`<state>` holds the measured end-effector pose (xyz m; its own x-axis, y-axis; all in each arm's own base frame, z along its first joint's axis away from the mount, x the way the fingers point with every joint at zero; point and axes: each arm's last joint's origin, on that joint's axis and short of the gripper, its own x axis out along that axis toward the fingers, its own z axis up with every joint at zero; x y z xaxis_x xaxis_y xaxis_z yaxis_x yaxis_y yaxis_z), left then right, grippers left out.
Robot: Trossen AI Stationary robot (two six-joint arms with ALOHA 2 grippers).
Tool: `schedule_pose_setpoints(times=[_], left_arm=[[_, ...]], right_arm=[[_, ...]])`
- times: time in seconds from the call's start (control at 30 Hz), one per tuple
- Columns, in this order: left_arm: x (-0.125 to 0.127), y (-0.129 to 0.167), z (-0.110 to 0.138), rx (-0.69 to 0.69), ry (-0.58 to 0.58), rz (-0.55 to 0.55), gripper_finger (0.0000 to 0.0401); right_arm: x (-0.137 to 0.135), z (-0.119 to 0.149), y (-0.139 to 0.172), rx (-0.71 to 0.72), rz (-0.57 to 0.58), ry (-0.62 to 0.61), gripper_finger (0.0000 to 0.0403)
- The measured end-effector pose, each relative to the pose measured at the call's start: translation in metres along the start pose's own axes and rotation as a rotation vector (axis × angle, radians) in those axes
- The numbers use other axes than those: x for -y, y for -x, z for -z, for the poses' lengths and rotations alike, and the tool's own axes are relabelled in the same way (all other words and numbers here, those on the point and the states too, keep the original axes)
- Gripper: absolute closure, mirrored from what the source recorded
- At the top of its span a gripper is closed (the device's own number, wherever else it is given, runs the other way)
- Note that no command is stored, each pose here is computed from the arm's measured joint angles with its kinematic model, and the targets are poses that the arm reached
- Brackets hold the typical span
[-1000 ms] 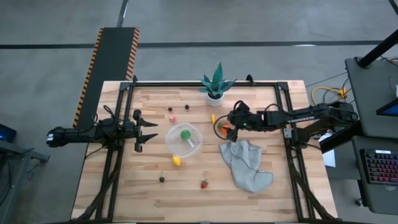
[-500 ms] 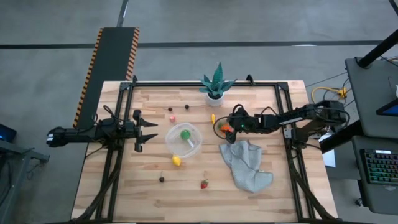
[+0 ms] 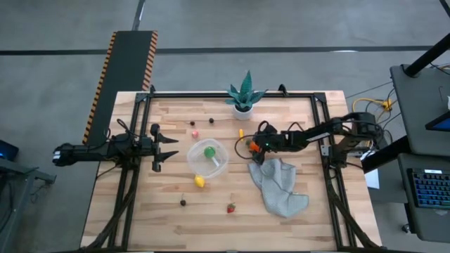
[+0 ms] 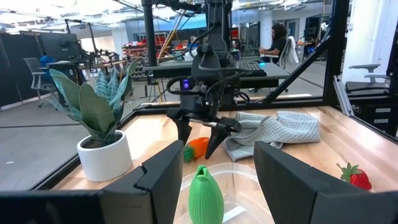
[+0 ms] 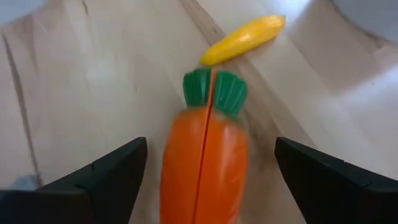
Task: Pick and placing Produce into tupperware
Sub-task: Put the orange carrot into the transparent bin
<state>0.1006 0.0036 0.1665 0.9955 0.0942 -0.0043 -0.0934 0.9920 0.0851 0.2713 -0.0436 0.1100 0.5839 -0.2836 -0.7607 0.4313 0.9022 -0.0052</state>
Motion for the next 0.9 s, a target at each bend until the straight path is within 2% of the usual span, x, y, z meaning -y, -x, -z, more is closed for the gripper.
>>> schedule_pose_setpoints(times=[0.3, 0.9], left_arm=[[0.0000, 0.0000, 0.0000, 0.000, 0.000, 0.000, 0.0218], [0.0000, 0.0000, 0.0001, -0.001, 0.000, 0.000, 0.0218]], right_arm=[[0.0000, -0.0003, 0.0008, 0.000, -0.001, -0.001, 0.0076], [0.0003, 0.0007, 0.0012, -0.012, 0.002, 0.001, 0.0076]])
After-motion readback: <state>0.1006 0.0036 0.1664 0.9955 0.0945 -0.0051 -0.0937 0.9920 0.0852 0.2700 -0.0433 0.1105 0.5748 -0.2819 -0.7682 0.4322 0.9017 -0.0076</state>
